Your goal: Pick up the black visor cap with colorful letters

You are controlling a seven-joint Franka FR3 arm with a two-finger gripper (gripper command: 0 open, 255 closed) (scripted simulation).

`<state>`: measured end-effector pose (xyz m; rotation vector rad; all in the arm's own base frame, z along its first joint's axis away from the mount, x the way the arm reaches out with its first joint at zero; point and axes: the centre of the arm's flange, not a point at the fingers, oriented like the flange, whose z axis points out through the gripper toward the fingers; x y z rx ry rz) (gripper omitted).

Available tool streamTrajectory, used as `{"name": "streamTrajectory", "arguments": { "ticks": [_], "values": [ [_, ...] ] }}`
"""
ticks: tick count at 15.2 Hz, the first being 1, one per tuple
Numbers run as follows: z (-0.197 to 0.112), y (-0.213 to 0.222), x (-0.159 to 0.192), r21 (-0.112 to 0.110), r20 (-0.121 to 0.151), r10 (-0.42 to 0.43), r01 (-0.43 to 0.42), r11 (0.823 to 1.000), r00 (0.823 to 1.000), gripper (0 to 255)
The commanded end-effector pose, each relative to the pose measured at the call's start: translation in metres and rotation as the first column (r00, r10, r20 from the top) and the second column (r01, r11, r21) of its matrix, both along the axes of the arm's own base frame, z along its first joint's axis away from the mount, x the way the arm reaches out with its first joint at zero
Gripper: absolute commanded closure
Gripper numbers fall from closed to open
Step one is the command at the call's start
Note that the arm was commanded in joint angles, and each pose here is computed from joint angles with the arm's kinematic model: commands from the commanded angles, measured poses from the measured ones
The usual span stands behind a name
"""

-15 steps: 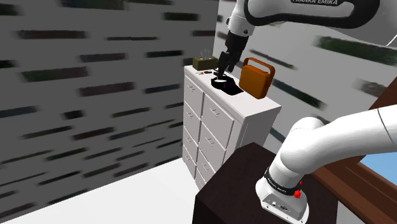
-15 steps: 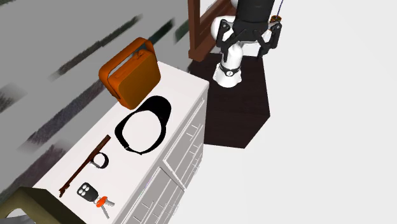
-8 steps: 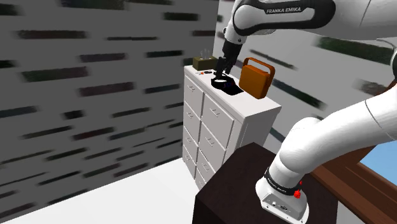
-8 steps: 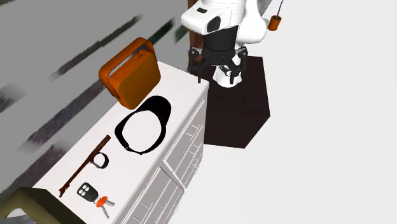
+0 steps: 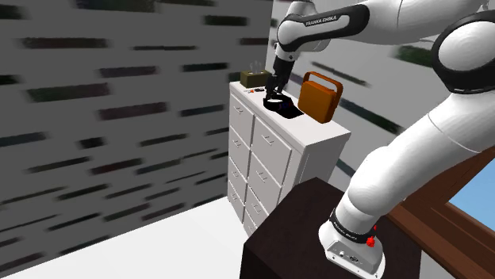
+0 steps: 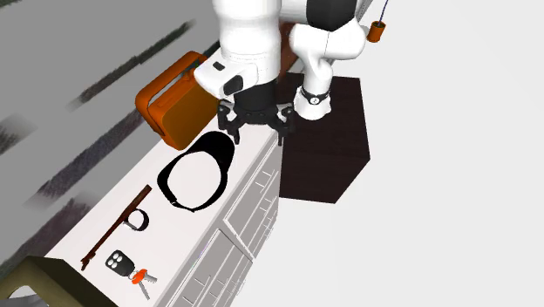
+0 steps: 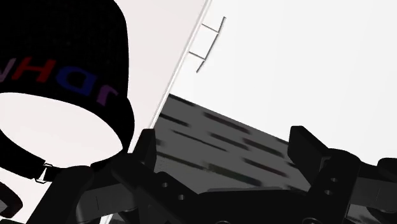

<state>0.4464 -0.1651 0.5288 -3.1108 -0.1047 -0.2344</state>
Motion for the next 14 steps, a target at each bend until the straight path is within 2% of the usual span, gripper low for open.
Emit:
{"name": "streamTrajectory", "arguments": {
  "ticks": [1, 8, 14],
  "values": [
    [-0.016, -0.020, 0.017, 0.000, -0.002, -0.001, 0.001, 1.000, 1.000, 0],
    [-0.057, -0.085, 0.067, 0.005, -0.007, -0.005, 0.005, 1.000, 1.000, 0],
    [-0.088, -0.085, 0.067, 0.005, -0.007, -0.005, 0.005, 1.000, 1.000, 0]
  ]
}}
